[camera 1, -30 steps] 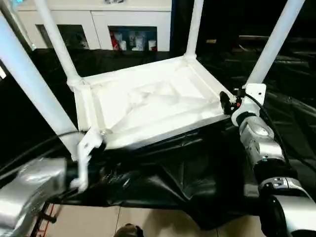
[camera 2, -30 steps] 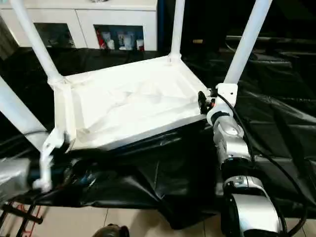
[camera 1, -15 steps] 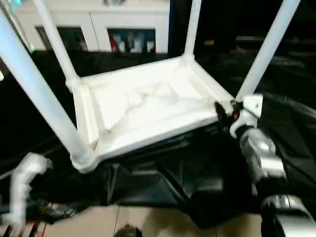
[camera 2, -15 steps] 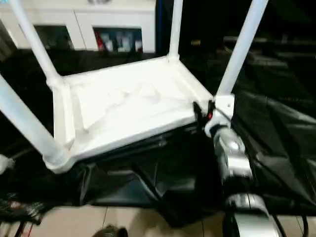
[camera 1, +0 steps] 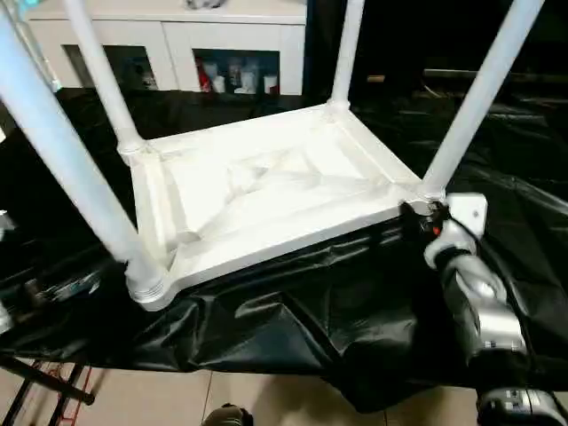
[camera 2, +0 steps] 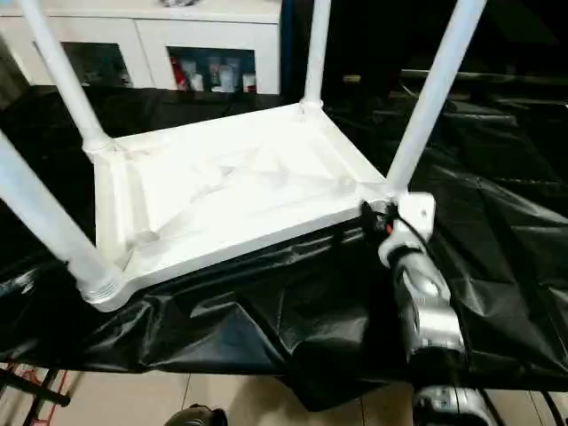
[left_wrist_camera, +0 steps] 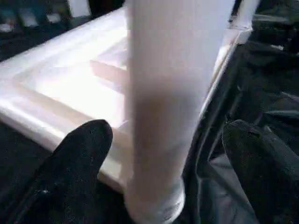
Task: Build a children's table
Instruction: Rotate table base
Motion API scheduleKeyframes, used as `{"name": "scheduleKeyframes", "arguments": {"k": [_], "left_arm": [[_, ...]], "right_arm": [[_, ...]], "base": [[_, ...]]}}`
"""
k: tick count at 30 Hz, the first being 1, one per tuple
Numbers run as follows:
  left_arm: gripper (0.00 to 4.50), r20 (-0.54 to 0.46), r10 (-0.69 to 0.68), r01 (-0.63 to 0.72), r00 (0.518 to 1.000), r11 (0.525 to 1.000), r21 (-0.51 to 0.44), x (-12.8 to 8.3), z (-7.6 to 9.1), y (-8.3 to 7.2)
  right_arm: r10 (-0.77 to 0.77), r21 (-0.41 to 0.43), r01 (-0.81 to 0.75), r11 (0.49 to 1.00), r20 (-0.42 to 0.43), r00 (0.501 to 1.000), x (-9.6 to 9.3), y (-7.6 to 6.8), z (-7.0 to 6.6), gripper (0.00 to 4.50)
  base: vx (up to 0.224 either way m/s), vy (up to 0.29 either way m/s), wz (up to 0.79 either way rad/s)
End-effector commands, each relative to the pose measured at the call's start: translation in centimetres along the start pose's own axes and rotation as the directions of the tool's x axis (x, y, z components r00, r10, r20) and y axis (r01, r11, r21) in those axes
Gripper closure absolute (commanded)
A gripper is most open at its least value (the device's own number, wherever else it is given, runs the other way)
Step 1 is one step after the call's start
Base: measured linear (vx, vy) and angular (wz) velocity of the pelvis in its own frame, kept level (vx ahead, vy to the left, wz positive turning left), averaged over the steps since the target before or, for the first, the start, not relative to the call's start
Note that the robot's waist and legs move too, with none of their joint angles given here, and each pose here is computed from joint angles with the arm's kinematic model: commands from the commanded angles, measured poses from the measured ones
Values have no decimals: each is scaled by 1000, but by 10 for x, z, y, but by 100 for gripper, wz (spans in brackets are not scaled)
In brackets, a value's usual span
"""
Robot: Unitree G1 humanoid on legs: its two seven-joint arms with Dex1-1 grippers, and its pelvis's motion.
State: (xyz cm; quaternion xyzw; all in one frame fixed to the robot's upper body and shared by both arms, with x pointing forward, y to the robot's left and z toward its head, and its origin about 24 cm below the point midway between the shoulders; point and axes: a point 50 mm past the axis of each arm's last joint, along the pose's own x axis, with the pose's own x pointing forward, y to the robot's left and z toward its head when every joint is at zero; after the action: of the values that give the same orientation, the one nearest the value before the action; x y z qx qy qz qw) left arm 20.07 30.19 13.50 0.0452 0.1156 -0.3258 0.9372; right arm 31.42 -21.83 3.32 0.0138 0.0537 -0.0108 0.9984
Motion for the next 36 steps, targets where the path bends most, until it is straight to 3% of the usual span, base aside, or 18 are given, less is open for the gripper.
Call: {"name": "scheduleKeyframes", "arguments": {"k": [1,3,4,6,8,10,11,13,16,17,24,28,29,33,36], "left_arm": [[11,25,21,-21,999,1000,6,3,0,3],[11,156,24,-21,987,1000,-21,20,1,3],[11,156,24,-21,987,1000,-21,20,1,3],[11,251,-48,72,967,994,-88,36,4,-7],[11,263,-59,87,963,991,-96,38,5,-9],[11,297,-134,182,945,973,-140,45,7,-21],[11,302,-279,346,912,918,-196,55,8,-44],[11,300,-390,458,871,864,-208,63,11,-62],[11,300,-431,497,851,845,-198,68,14,-69],[11,279,-485,543,829,818,-192,75,15,-76],[11,226,-517,554,825,818,-153,102,11,-76],[11,256,-577,618,775,776,-123,119,25,-92],[11,287,-630,675,721,733,-88,131,39,-109],[11,313,-668,713,675,700,-44,145,57,-126],[11,335,-699,745,632,667,-15,161,72,-140]], "right_arm": [[-31,8,31,999,31,999,1,-2,8,148],[-57,0,57,998,-8,998,1,-2,3,148],[-57,0,57,998,-8,998,1,-2,3,148],[-83,-32,81,996,-86,993,2,-4,-7,148],[-87,-35,84,996,-96,992,2,-4,-8,148],[-76,-51,70,996,-125,989,3,-2,-11,148],[-28,-72,17,997,-154,988,6,4,-14,148],[28,-68,-39,997,-156,987,9,12,-15,148],[71,-58,-80,995,-147,987,12,17,-14,148],[123,-58,-132,990,-147,981,18,26,-14,148],[223,-77,-238,968,-162,961,30,48,-8,148],[263,-81,-278,957,-162,951,34,60,-6,148],[289,-75,-303,950,-158,944,36,69,-5,148],[318,-70,-332,941,-157,935,38,80,-5,148],[367,-69,-381,922,-154,917,38,97,-6,148]], "base": [[0,0,0],[0,0,0],[0,0,0],[0,0,0],[0,0,0],[0,0,0],[0,0,0],[0,0,0],[0,0,0],[0,0,0],[0,0,0],[0,0,0],[0,0,0],[0,0,0],[0,0,0]]}}
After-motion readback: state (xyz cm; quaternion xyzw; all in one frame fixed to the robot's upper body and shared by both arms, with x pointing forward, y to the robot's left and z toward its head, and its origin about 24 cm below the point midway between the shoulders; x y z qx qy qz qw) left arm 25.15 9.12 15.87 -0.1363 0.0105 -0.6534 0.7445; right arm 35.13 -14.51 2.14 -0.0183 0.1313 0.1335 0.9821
